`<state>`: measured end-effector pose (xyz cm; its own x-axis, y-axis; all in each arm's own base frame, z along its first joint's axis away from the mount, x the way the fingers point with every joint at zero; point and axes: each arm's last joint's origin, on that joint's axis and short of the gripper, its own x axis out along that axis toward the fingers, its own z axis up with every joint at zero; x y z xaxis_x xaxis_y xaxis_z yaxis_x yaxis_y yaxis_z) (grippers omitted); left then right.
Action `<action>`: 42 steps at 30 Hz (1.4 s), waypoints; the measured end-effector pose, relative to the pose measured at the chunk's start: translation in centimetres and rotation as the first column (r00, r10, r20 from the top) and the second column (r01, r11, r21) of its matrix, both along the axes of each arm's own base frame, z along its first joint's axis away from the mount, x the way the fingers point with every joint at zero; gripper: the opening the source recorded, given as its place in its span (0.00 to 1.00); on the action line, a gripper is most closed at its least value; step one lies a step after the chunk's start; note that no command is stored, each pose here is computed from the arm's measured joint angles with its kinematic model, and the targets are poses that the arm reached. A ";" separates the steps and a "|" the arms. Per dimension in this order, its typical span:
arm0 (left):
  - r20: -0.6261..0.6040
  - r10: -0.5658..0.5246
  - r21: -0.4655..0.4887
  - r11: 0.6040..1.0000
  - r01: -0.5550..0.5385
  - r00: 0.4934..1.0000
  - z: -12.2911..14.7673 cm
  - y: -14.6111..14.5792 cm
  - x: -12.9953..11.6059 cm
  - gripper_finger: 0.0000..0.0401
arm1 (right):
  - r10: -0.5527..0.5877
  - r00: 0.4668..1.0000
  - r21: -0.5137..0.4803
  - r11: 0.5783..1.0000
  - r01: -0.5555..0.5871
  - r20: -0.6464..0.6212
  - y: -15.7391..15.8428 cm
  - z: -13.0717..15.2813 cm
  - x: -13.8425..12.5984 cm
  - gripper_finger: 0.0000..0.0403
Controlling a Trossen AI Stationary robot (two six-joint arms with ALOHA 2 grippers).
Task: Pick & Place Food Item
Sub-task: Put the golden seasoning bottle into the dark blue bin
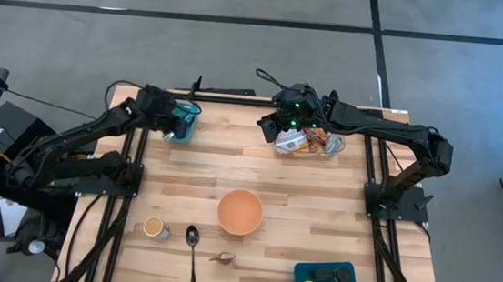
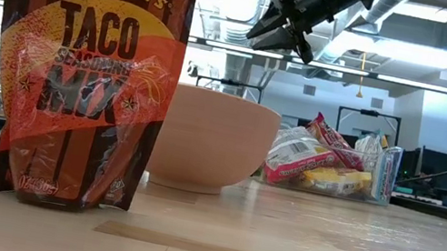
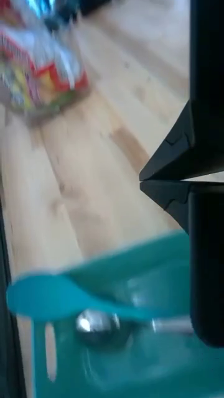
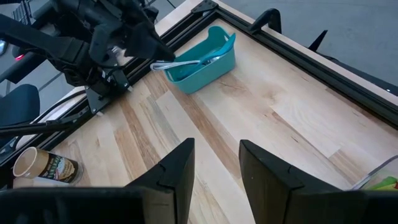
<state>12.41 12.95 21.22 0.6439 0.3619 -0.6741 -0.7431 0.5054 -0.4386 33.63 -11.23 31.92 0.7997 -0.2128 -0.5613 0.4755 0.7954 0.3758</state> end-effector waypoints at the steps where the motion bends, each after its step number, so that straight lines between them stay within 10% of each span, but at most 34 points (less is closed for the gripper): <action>1: 0.019 -0.017 -0.003 1.000 0.017 1.000 0.1 -0.1 0.2 0.00 | 0.000 1.000 0.000 1.000 0.000 0.000 0.0 0.0 0.0 0.30; 13: 0.314 -0.252 0.102 0.967 0.232 0.915 3.3 -3.5 3.2 0.00 | -0.003 1.000 -0.002 1.000 0.003 -0.001 0.0 0.0 0.0 0.30; 32: 0.658 -0.616 0.424 0.779 0.461 0.434 9.8 -11.4 4.1 0.00 | 0.011 1.000 -0.022 1.000 -0.011 -0.007 0.0 0.0 0.0 0.30; 42: 0.662 -0.660 0.426 0.721 0.546 0.355 9.8 -13.5 4.4 0.00 | 0.033 0.999 -0.005 0.999 -0.033 -0.011 0.1 -0.1 0.0 0.30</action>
<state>16.78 -0.60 30.99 0.9377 -0.3059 0.1645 0.3448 0.7628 -0.5471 33.58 -11.17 31.84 0.8004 -0.1895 -0.5688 0.4531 0.8124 0.3670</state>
